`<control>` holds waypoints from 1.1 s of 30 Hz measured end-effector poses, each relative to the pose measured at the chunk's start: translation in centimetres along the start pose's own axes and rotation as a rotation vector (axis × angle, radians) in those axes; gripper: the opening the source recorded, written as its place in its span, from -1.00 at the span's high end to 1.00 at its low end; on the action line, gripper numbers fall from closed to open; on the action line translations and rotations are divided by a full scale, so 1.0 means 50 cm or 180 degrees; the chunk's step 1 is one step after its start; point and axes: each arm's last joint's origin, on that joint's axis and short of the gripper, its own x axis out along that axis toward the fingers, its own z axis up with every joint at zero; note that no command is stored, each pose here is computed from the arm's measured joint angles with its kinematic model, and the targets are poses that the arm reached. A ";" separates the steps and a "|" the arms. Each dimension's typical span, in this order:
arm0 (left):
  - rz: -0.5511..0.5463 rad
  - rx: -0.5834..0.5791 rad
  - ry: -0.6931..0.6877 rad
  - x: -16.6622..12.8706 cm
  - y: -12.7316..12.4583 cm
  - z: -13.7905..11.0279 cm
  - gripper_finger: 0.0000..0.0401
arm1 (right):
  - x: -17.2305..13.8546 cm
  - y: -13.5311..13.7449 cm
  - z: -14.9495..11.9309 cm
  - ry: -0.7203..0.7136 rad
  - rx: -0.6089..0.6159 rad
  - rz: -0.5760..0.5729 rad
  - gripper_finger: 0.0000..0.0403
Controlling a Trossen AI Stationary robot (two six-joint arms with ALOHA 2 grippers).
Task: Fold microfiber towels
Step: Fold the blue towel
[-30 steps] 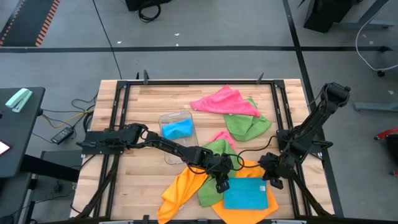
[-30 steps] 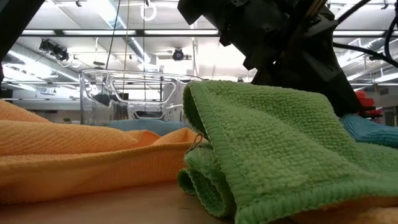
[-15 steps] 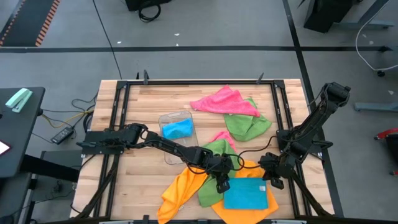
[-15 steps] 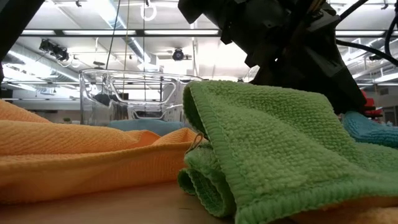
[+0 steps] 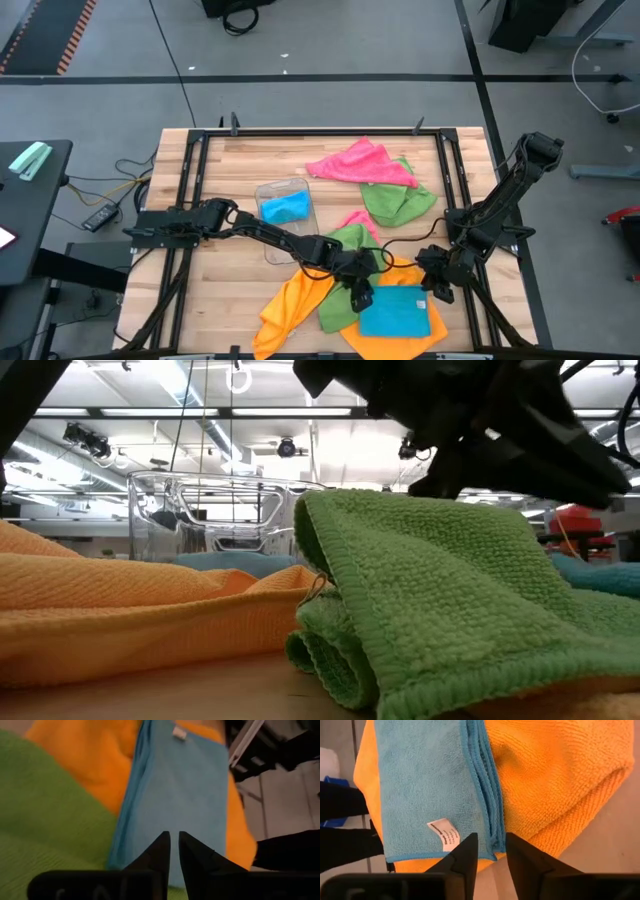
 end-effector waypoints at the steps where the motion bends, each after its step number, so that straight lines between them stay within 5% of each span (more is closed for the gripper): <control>1: -0.0026 0.0006 -0.0022 0.000 -0.001 0.002 0.77 | 0.000 0.000 0.000 0.0000 0.0004 0.0002 0.44; 13: -0.0241 0.0048 -0.0325 -0.039 -0.027 0.040 0.80 | -0.029 0.025 0.016 -0.0098 0.0005 0.0280 0.37; 20: -0.0296 0.0011 -0.0390 -0.050 -0.034 0.049 0.81 | -0.054 0.036 0.049 -0.0337 -0.0005 0.0106 0.37; 33: -0.1372 -0.0137 -0.0115 -0.059 -0.069 0.060 0.81 | -0.092 0.068 0.114 -0.0866 0.0360 0.0161 0.38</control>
